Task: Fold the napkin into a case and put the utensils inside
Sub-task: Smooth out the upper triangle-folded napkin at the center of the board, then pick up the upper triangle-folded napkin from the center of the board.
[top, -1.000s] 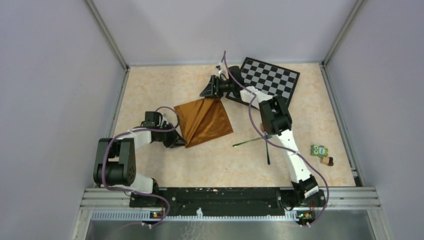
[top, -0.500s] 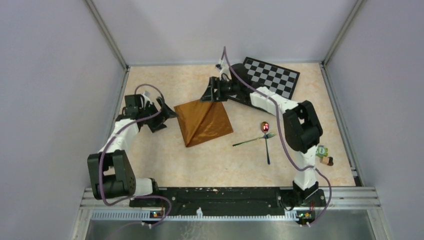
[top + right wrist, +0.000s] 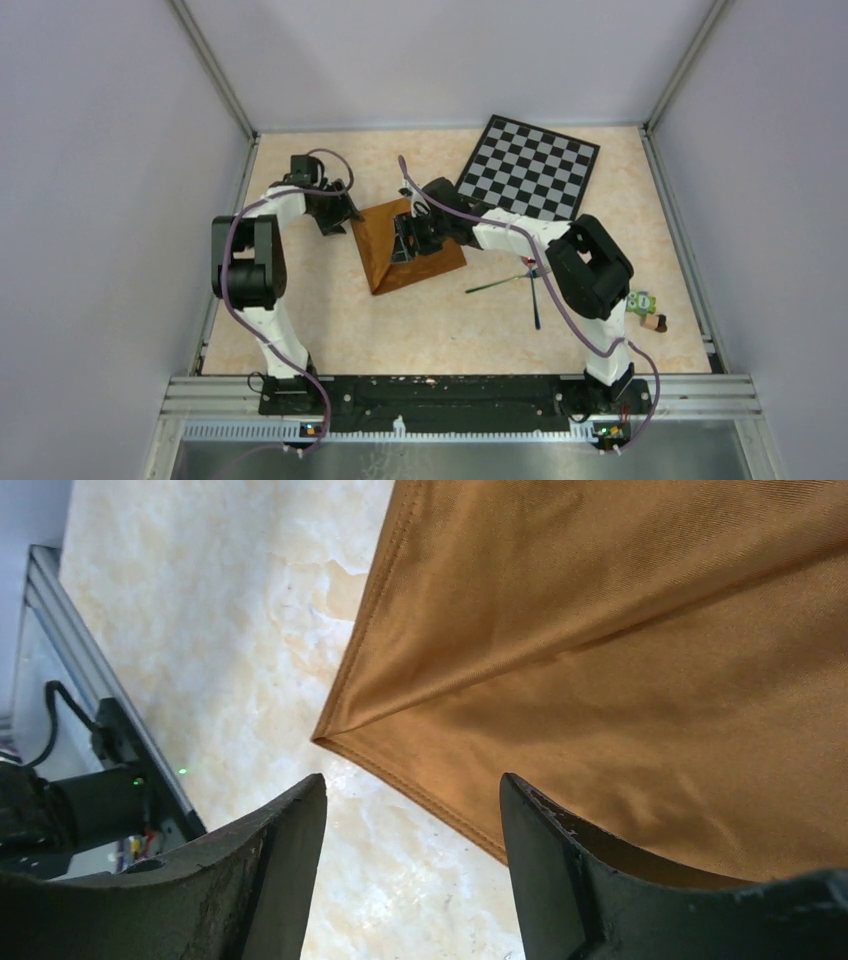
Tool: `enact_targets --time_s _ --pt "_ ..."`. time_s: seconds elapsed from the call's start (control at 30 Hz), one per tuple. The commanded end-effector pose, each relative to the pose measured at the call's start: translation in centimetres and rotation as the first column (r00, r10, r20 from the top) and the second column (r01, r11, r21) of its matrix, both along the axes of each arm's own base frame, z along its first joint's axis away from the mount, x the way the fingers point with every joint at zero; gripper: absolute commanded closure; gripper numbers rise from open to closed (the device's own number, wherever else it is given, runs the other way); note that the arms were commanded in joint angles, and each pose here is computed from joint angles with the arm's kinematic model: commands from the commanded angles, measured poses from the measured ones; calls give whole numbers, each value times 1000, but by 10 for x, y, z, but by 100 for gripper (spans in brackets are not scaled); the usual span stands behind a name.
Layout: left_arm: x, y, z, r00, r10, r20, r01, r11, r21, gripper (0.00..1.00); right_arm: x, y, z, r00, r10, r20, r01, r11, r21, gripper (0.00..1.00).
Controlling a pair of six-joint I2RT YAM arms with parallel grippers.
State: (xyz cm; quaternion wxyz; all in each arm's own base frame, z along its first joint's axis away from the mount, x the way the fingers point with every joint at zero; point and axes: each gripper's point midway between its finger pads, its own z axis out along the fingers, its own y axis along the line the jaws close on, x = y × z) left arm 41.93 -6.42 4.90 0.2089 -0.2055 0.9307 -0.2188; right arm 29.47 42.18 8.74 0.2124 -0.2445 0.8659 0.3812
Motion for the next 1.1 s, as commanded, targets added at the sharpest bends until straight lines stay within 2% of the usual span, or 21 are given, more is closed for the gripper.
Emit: enact_targets --time_s 0.0,0.1,0.23,0.33,0.43,0.57,0.67,0.83,0.93,1.07 --pt "22 -8 1 1000 -2 16 0 991 136 37 0 0 14 994 8 104 -7 1000 -17 36" --pt "19 -3 -12 998 31 -49 -20 976 215 46 -2 1 16 993 10 115 -8 1000 -15 37" --pt "11 6 -20 995 64 -82 -38 958 285 47 -4 0 19 986 5 169 1 999 -37 37" --pt "7 6 -23 993 60 -97 -29 955 294 48 -5 4 19 972 3 233 13 998 -66 35" --pt "8 11 -19 994 68 -86 -35 943 331 43 -8 13 16 967 16 253 5 997 -80 34" --pt "8 9 -12 995 63 -77 -34 943 330 43 -13 19 12 969 23 246 -3 997 -81 35" --pt "10 10 3 998 61 -17 -51 938 344 41 -17 20 8 971 24 239 -5 997 -82 35" --pt "13 12 35 993 59 99 -90 937 337 32 -19 16 0 973 28 230 -6 996 -94 36" --pt "11 17 38 991 81 109 -114 930 349 29 -21 15 -1 974 30 224 -9 996 -94 37" --pt "11 19 24 993 101 58 -115 925 361 34 -24 14 -2 975 29 220 -11 996 -86 37"
